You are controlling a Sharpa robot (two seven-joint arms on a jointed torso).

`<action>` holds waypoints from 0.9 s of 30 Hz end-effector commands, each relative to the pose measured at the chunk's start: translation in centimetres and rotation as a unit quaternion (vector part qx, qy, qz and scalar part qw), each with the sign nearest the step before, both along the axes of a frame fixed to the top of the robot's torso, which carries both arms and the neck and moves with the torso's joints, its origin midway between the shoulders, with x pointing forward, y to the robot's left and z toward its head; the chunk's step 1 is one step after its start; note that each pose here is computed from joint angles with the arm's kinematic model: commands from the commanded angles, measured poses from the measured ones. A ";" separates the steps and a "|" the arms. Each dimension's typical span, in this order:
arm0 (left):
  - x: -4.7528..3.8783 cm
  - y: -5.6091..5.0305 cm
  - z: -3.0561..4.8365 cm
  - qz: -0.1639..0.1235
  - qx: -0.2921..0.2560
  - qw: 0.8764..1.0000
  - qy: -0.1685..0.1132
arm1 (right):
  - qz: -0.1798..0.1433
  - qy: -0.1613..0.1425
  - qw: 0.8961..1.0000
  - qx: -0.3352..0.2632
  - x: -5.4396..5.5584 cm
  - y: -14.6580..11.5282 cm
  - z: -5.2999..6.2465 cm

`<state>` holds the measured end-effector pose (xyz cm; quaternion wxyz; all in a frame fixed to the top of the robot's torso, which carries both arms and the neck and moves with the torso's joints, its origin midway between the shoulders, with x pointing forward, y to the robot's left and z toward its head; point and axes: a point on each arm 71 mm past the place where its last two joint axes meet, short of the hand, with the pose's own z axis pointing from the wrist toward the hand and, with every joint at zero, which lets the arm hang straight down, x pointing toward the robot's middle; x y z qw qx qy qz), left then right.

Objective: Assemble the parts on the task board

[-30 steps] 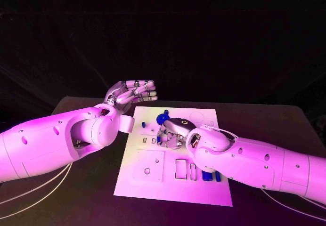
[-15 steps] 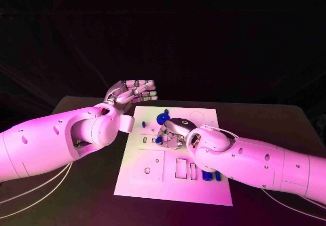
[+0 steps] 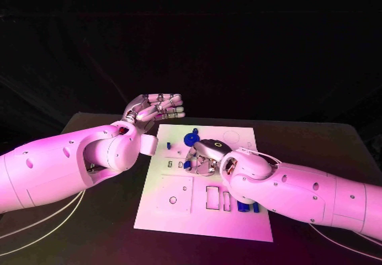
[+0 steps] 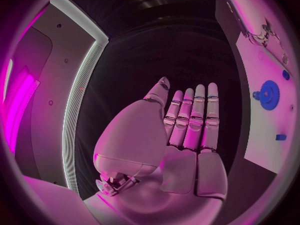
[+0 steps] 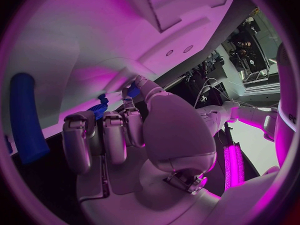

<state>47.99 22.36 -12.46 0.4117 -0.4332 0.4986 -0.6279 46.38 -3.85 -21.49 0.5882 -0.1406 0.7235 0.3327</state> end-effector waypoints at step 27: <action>0.45 0.5 -0.17 0.001 0.000 1.000 0.001 | 0.031 -0.099 0.986 -0.130 -0.9 2.9 5.4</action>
